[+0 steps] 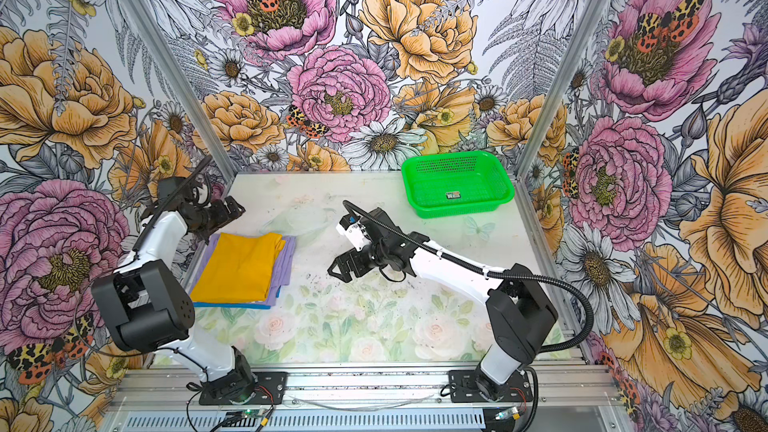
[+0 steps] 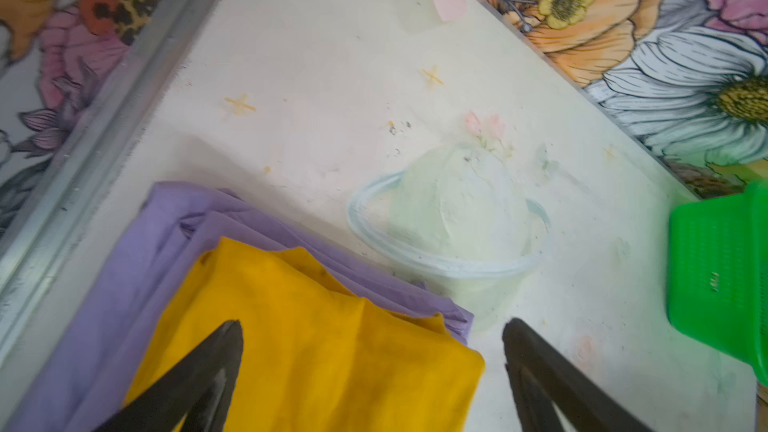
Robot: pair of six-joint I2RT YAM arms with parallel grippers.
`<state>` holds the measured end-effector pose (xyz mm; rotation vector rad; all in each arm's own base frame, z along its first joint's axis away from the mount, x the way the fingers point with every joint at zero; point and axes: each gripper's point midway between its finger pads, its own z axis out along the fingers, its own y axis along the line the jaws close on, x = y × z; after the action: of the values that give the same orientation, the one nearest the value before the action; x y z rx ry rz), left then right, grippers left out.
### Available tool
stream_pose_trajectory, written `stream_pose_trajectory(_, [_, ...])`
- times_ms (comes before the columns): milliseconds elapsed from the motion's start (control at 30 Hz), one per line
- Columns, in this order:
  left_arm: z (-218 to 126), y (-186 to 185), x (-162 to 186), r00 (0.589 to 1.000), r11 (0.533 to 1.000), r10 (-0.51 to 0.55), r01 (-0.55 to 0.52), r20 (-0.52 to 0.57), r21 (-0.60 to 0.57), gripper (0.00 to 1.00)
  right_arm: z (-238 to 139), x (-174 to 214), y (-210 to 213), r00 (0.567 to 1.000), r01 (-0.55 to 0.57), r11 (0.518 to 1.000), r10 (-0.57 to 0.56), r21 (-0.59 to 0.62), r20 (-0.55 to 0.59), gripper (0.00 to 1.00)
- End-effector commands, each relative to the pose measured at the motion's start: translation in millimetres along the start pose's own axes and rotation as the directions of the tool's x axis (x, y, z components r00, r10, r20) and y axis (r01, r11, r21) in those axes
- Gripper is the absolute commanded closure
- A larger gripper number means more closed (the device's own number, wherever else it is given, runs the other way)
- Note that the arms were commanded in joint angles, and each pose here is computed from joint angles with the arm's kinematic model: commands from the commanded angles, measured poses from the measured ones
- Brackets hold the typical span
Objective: Fold and stack the t-shirts
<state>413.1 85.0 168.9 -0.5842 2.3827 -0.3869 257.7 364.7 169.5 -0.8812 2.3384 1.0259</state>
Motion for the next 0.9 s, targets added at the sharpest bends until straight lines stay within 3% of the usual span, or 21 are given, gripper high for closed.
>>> stream_pose_trajectory(0, [7, -38, 9, 0.995, 0.986, -0.065, 0.053, 0.073, 0.158, 0.01, -14, -6, 8, 0.999, 0.004, 1.000, -0.004, 0.005, 0.047, 0.04])
stream_pose_trajectory(200, [19, -66, 19, 0.968, 0.940, -0.151, 0.077, 0.201, 0.333, 0.01, -28, 4, 7, 0.998, -0.020, 0.999, 0.018, 0.026, 0.065, 0.04])
stream_pose_trajectory(367, [42, -92, 32, 0.973, 0.882, -0.169, 0.077, 0.159, 0.465, 0.01, -35, 18, 13, 0.997, -0.027, 0.999, 0.024, 0.040, 0.068, 0.04])
stream_pose_trajectory(633, [65, -106, 49, 0.970, 0.866, -0.162, 0.051, 0.181, 0.497, 0.01, -38, 29, 15, 0.997, -0.041, 0.997, 0.037, 0.059, 0.069, 0.04])
stream_pose_trajectory(867, [69, -115, 58, 0.971, 0.844, -0.154, 0.034, 0.180, 0.536, 0.01, -31, 26, 39, 0.998, 0.033, 0.999, -0.034, 0.020, 0.055, 0.03])
